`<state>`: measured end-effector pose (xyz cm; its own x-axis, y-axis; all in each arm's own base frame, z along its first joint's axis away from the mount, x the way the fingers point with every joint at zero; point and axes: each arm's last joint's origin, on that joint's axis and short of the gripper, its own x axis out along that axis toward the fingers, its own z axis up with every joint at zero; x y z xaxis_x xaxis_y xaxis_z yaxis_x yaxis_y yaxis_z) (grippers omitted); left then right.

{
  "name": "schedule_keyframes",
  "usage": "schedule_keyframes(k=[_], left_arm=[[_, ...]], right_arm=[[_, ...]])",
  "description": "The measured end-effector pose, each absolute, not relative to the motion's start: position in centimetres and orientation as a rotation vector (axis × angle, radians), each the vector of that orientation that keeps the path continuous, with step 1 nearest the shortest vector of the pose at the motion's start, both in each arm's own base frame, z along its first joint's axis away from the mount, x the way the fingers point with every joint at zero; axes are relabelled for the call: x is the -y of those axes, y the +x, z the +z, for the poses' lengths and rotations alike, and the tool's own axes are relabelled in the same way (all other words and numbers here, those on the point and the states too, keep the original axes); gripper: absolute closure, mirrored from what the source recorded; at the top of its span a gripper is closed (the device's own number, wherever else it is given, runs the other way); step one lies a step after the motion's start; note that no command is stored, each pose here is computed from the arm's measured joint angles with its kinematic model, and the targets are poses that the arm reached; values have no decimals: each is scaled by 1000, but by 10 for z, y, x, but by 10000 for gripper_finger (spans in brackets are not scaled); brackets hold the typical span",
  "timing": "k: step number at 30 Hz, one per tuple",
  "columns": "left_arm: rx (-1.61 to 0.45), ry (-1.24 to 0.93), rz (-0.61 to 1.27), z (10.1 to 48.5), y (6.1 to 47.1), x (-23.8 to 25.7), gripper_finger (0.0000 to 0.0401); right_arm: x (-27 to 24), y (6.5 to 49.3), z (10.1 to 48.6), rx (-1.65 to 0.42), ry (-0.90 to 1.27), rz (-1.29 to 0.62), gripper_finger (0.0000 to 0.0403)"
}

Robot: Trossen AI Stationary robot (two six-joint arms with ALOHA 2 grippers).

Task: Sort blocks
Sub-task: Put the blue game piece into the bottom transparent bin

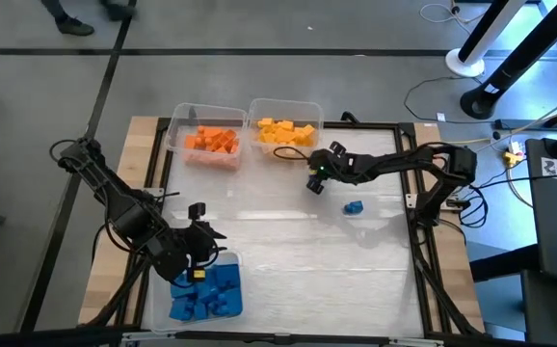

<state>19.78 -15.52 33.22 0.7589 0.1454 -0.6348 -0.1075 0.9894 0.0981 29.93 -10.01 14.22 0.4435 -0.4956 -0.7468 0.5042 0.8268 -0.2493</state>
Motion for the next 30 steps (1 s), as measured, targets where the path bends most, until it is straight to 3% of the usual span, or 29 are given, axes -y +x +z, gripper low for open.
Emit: schedule_keyframes(k=[7,17,25,30], left_arm=[[-695,56,138,332,198,155,300],[-696,69,172,333,206,145,300],[-725,117,240,330,226,121,300],[-736,158,191,322,251,114,300]], right_arm=[[91,307,131,-937,39,-531,382],[35,321,132,-877,96,-324,382],[-21,329,137,-781,119,-138,382],[-51,327,138,-772,131,-65,382]])
